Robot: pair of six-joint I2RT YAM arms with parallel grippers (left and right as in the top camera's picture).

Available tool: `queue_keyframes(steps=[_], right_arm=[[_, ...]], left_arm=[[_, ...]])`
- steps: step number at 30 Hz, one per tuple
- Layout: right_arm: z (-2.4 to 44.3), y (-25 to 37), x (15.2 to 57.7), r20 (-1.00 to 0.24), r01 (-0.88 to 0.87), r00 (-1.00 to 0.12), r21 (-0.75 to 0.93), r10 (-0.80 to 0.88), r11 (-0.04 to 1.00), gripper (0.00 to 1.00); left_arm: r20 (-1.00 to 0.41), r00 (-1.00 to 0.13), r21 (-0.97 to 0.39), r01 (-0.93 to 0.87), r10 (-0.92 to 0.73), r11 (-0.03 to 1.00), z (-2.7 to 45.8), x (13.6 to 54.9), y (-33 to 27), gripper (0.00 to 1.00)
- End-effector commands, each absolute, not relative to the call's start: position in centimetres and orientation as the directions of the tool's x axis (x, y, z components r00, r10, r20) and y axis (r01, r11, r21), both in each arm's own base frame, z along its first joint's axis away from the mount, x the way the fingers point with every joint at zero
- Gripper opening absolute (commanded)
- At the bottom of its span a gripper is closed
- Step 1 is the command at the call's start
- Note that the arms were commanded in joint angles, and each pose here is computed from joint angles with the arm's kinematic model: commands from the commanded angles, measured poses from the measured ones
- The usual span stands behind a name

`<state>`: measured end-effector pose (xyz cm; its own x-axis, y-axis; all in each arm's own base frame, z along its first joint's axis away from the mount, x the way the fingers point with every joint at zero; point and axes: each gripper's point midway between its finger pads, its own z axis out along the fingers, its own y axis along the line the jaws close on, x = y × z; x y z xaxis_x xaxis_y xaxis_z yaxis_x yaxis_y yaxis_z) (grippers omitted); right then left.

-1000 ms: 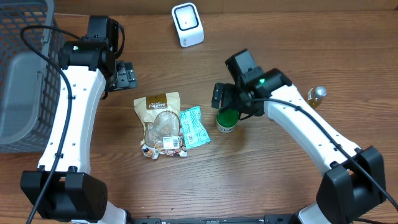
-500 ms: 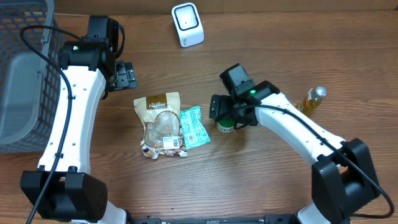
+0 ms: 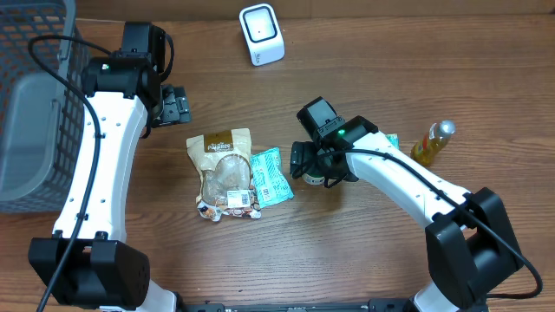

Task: Scan the item barcode
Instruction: 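Lower the right gripper around the green-lidded jar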

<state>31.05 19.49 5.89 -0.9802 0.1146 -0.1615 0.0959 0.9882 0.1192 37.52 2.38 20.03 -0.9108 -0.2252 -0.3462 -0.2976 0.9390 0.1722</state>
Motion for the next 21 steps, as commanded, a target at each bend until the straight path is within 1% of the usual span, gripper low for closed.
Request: queue_keyframes(steps=[1,9,21], right_arm=[[5.7,18.8,31.3,-0.178,0.111,-0.976,0.087,0.125,0.99,1.0],[5.7,17.9,31.8,-0.209,0.121,-0.969,0.048,0.129,0.991,1.0],[5.8,17.9,32.2,-0.214,0.13,-0.967,0.068,0.142,0.989,1.0]], left_arm=[[-0.358,-0.907,0.183,-0.301,-0.222,0.936,20.4,37.8,2.8,1.0],[-0.358,-0.907,0.183,-0.301,-0.222,0.936,20.4,37.8,2.8,1.0],[-0.358,-0.907,0.183,-0.301,-0.222,0.936,20.4,37.8,2.8,1.0]])
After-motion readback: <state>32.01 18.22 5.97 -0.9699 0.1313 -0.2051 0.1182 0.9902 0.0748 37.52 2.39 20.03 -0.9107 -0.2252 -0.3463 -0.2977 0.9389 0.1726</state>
